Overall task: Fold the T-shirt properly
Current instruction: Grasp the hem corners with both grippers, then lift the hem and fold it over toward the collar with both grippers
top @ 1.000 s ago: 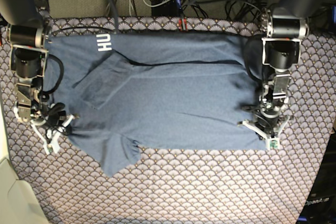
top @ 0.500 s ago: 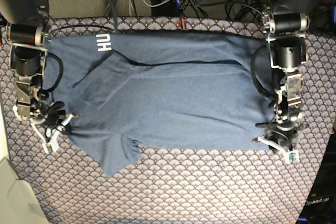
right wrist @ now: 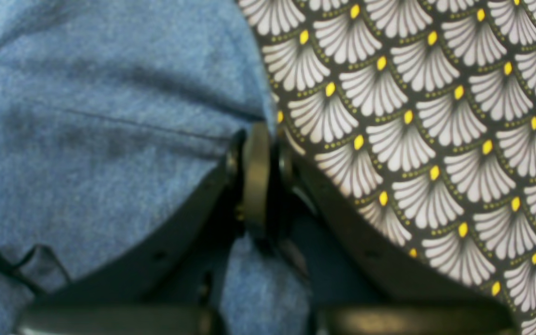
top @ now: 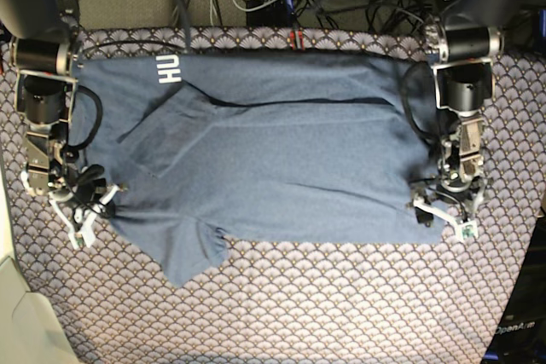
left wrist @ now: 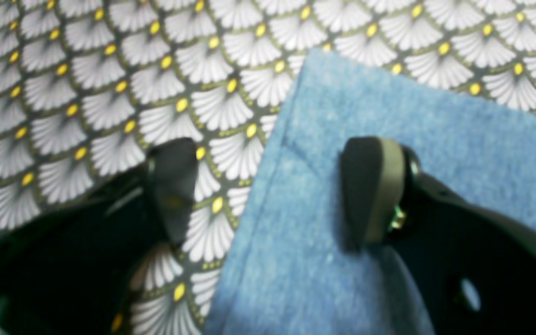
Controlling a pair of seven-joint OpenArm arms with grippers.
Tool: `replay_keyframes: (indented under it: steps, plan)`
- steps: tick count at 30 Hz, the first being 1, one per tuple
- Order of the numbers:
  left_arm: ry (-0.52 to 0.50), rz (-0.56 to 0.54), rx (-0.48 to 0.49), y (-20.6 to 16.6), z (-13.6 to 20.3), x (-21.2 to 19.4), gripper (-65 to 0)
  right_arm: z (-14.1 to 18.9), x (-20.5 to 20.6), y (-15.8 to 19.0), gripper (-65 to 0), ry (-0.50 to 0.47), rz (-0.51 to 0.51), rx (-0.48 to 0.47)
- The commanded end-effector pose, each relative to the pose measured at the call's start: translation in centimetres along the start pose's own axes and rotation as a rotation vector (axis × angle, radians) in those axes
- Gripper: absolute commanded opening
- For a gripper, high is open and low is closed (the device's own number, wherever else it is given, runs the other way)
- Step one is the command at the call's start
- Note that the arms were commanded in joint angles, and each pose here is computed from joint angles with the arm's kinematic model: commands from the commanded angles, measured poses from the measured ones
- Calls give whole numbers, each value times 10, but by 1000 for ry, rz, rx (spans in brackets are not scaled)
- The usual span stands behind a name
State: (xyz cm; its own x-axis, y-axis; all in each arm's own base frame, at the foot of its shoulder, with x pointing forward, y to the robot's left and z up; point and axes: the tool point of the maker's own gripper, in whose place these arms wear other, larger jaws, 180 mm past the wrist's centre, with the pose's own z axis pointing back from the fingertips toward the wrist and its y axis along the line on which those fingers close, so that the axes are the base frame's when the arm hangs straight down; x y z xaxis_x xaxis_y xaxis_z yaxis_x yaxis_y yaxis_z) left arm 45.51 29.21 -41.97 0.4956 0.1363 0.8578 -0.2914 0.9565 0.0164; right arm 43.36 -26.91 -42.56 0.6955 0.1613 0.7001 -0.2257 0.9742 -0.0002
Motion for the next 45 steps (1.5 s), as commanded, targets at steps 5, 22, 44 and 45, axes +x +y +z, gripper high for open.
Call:
replay_keyframes:
  steps: [5,22,44,45]
  plan:
    - [-78,-1,-46,-8,-3,25,-169,4,4,-9,-650,19,23,-16]
    - [-45,130,-122,-19,-5,14,-406,4,5,-9,-650,17,24,-17]
    - [-125,79,-193,-36,23,70,-641,17,18,-7,-650,-45,98,-36]
    - [-121,70,-196,-36,27,69,-641,21,18,-6,-650,-53,114,-42]
